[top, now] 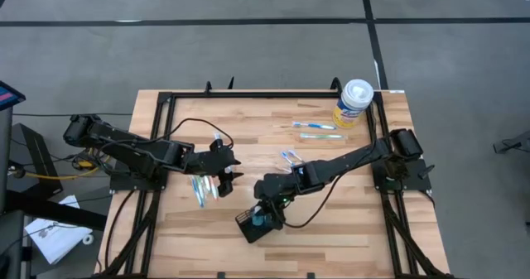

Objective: Pick & Place toothbrushing station
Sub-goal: Put the mouthwash into the mesh organizer

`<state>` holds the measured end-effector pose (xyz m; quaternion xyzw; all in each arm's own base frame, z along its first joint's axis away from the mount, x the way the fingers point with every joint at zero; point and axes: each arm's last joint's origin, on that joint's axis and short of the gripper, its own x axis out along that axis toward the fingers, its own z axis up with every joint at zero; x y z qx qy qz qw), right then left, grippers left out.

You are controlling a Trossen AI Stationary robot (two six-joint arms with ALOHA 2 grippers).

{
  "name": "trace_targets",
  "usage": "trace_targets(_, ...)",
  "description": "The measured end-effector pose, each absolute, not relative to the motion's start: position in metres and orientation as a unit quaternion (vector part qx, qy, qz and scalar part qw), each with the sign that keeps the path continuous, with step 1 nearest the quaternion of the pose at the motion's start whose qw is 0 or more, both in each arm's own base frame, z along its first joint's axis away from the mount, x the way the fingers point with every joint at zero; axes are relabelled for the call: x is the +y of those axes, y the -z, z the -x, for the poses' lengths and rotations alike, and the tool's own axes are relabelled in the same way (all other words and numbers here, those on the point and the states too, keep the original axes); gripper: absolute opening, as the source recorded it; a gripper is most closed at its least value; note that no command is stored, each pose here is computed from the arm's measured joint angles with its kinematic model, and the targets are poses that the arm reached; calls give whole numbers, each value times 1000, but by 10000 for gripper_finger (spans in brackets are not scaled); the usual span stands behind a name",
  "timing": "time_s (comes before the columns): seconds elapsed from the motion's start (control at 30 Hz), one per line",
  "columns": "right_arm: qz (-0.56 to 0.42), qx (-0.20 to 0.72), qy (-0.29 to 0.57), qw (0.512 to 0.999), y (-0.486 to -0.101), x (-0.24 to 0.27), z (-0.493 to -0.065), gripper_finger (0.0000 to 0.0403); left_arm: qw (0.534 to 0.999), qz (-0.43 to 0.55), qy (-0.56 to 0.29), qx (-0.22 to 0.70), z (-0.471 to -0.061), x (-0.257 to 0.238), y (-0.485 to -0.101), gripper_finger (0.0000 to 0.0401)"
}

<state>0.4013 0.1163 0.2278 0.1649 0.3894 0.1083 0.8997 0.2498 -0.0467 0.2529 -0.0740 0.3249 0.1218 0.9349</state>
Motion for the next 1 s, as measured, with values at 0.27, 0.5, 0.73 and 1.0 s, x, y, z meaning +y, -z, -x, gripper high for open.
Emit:
trace_targets(0.27, -155, 390, -113, 900, -227, 117, -401, 85, 935, 77, -123, 325, -250, -47, -253, 182)
trace_targets(0.5, -147, 390, -109, 902, -227, 116, -401, 85, 935, 74, -122, 326, -250, -47, -253, 182)
trace_targets(0.73, -125, 386, -64, 912, -222, 112, -400, 85, 934, 72, -122, 328, -249, -47, -252, 182)
trace_targets(1.0, -127, 387, -78, 910, -222, 122, -398, 85, 934, 72, -122, 328, -249, -47, -252, 182)
